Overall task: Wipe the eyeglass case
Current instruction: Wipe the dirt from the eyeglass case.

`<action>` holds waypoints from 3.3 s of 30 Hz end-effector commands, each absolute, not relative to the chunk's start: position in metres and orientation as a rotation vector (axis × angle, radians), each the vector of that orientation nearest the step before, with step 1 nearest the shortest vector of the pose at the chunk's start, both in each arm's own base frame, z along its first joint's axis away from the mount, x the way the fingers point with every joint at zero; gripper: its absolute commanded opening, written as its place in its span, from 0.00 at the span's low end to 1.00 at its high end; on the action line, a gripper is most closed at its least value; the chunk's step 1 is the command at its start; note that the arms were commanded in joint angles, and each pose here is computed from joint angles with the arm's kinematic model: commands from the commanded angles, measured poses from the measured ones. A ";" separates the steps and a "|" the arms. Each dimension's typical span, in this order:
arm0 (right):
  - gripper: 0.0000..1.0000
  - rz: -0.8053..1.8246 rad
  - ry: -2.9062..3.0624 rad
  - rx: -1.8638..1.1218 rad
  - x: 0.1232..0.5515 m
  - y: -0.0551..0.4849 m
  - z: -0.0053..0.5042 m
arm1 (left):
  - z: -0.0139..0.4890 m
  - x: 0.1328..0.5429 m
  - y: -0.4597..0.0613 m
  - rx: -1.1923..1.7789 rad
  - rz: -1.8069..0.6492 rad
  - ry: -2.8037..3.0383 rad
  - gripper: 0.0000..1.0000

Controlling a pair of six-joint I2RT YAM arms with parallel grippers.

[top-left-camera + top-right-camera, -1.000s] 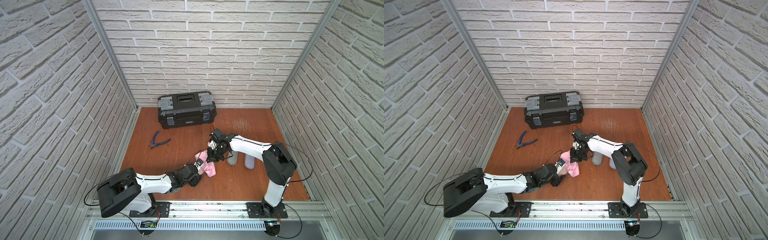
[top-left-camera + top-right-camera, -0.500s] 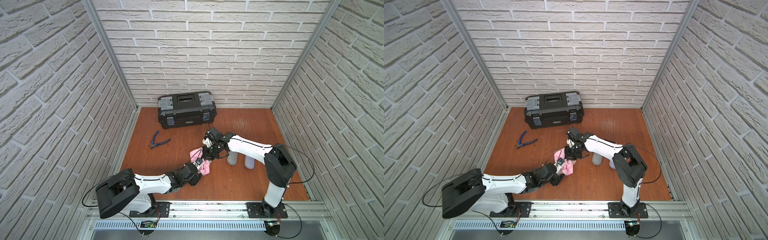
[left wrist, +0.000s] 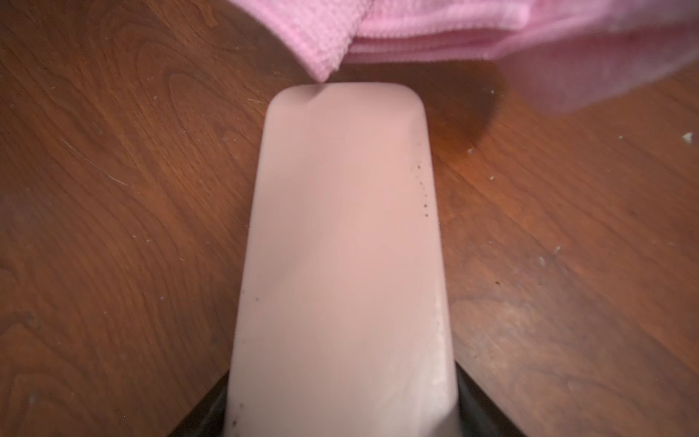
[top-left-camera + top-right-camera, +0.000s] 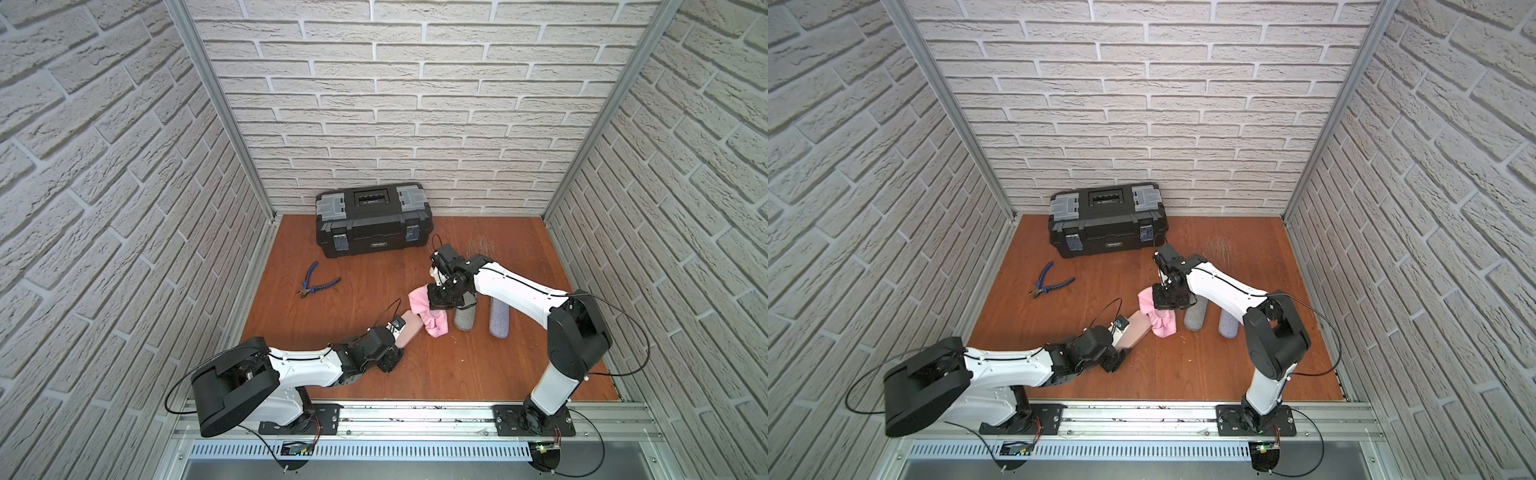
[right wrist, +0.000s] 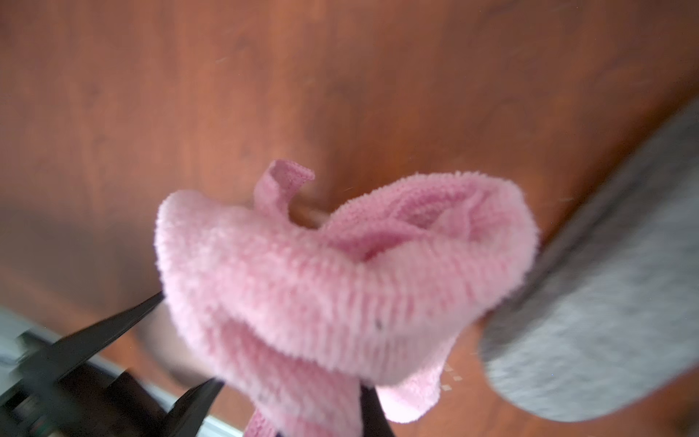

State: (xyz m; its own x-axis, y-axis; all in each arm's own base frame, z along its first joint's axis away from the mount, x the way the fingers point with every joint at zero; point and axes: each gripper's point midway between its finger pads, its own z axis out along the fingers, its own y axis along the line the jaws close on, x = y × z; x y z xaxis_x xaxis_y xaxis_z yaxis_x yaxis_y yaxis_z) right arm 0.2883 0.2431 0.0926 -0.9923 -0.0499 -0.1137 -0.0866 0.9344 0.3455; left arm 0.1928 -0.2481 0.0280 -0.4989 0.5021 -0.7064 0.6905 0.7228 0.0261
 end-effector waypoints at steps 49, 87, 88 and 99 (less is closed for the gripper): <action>0.03 1.177 3.029 0.044 0.265 0.310 0.081 | 0.033 0.202 -0.247 0.905 -0.040 2.141 0.62; 0.03 0.606 3.239 -0.191 0.270 0.223 0.037 | 0.038 0.179 -0.267 1.142 0.675 1.840 0.57; 0.03 0.518 3.239 -0.173 0.275 0.209 0.035 | 0.039 0.179 -0.267 1.138 0.662 1.846 0.57; 0.03 0.547 2.964 -0.515 0.298 0.292 0.130 | 0.036 0.178 -0.263 1.151 0.600 1.869 0.58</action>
State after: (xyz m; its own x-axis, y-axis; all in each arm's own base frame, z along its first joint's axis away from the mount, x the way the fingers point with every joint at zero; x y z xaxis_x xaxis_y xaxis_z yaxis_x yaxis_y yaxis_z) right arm 0.3347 0.2433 0.1071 -0.9696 -0.1896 -0.1545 -0.2211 0.9497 0.2217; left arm 0.1793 -0.2761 0.0441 -0.2089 0.8745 -0.4377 0.4551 0.4831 0.7480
